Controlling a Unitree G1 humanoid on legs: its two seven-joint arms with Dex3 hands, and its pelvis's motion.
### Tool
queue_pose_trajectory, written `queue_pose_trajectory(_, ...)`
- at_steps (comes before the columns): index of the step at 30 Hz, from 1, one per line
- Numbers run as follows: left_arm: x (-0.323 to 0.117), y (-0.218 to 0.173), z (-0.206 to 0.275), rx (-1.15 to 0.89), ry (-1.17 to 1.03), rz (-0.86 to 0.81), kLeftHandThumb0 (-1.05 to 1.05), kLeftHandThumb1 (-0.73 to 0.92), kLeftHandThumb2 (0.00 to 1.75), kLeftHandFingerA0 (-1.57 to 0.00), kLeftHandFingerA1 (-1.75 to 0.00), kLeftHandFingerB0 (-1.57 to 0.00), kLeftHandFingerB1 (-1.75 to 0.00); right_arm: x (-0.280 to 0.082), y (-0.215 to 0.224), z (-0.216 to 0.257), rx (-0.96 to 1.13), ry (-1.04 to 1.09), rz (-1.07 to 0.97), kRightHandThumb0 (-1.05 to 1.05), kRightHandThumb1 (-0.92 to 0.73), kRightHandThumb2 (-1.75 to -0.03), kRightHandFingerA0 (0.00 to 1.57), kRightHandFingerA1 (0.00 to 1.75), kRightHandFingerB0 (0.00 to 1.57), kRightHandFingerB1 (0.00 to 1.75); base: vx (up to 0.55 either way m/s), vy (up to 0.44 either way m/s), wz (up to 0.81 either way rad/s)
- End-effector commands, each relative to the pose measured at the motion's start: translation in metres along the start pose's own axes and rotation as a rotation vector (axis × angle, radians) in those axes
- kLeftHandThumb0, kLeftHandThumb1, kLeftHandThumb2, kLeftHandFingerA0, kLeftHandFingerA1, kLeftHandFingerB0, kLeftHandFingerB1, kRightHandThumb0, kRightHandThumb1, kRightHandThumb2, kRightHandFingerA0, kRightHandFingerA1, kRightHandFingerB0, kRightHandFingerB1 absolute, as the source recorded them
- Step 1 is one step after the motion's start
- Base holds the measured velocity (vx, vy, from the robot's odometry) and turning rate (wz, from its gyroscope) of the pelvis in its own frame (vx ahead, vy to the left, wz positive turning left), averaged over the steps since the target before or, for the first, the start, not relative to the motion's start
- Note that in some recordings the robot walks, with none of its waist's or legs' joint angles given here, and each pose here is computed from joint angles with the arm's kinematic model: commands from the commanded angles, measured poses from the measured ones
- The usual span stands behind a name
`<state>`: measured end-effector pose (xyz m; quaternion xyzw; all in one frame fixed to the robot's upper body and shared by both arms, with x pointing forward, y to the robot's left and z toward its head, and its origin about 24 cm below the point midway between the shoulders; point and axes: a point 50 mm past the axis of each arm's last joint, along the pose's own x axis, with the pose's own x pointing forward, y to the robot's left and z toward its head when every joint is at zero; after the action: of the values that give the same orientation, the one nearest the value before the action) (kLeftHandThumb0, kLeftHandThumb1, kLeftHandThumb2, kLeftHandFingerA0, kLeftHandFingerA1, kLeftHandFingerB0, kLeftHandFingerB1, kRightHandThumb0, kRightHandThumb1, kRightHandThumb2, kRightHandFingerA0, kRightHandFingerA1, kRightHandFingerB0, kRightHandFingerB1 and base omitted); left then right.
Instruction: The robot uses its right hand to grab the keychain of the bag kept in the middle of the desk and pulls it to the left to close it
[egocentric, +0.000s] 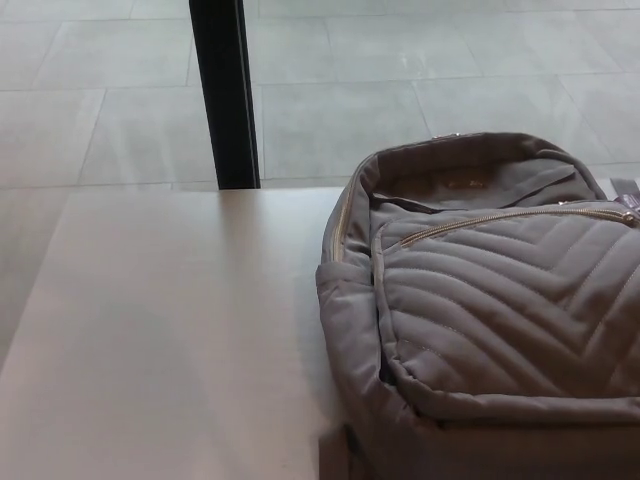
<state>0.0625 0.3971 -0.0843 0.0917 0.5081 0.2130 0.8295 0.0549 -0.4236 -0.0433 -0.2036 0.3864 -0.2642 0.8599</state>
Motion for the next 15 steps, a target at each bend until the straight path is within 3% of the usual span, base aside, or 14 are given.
queue_pose_trajectory(1, -0.004, 0.013, 0.0, -0.109, -0.031, -0.011, -1.05, 0.6, 0.68, -0.42, -1.41, -0.27, -1.2, 0.002, -0.028, 0.02, 0.13, -0.129, -0.057, -0.74, -0.68, -0.84, 0.06, 0.23, 0.0, 0.05, 0.0, 0.0, 0.0)
queue_pose_trajectory(2, -0.004, 0.014, 0.0, -0.125, -0.033, -0.023, -1.05, 0.44, 1.12, -0.53, -1.17, -0.36, -1.0, 0.001, -0.03, 0.02, 0.149, -0.138, -0.05, -0.8, -0.72, -1.02, 0.07, 0.21, 0.0, 0.11, 0.0, 0.0, 0.0)
queue_pose_trajectory(3, -0.005, 0.015, -0.001, -0.123, -0.029, -0.028, -1.05, 0.43, 1.14, -0.48, -1.1, -0.27, -0.94, 0.001, -0.032, 0.021, 0.177, -0.14, -0.049, -0.85, -0.74, -1.01, 0.08, 0.18, 0.0, 0.06, 0.0, 0.0, 0.0)
queue_pose_trajectory(4, -0.005, 0.015, -0.001, -0.128, -0.026, -0.034, -1.05, 0.6, 0.67, -0.37, -1.29, -0.22, -1.16, 0.002, -0.034, 0.022, 0.209, -0.147, -0.057, -0.86, -0.73, -0.99, 0.09, 0.19, 0.0, 0.03, 0.0, 0.0, 0.0)
queue_pose_trajectory(6, -0.005, 0.013, -0.001, -0.124, -0.029, -0.042, -1.05, 0.61, 0.67, -0.34, -1.24, -0.22, -1.13, 0.002, -0.04, 0.028, 0.272, -0.176, -0.067, -0.79, -0.71, -0.97, 0.0, 0.09, 0.0, 0.07, 0.0, 0.0, 0.0)
queue_pose_trajectory(10, -0.004, 0.013, -0.001, -0.124, -0.028, -0.044, -1.05, 0.61, 0.67, -0.34, -1.24, -0.22, -1.13, 0.003, -0.043, 0.03, 0.296, -0.179, -0.072, -0.79, -0.71, -0.97, 0.0, 0.09, 0.0, 0.07, 0.0, 0.0, 0.0)
queue_pose_trajectory(11, -0.004, 0.012, 0.0, -0.153, -0.026, -0.04, -1.05, 0.58, 0.66, -0.35, -1.26, -0.23, -1.15, 0.006, -0.051, 0.041, 0.355, -0.22, -0.121, -0.7, -0.66, -0.94, 0.01, 0.16, 0.0, 0.12, 0.0, 0.0, 0.0)
queue_pose_trajectory(14, -0.003, 0.011, 0.007, -0.1, -0.051, -0.061, -1.05, 0.58, 0.7, -0.36, -1.38, -0.19, -1.27, 0.008, -0.074, 0.108, 0.475, -0.496, -0.162, -0.71, -0.6, -0.94, 0.01, 0.22, 0.0, 0.17, 0.0, 0.0, 0.0)
queue_pose_trajectory(15, -0.002, 0.01, 0.007, -0.084, -0.052, -0.06, -1.05, 0.59, 0.7, -0.4, -1.35, -0.21, -1.23, 0.006, -0.076, 0.123, 0.454, -0.54, -0.183, -0.65, -0.77, -0.63, 0.05, 0.24, 0.0, 0.11, 0.0, 0.0, 0.0)
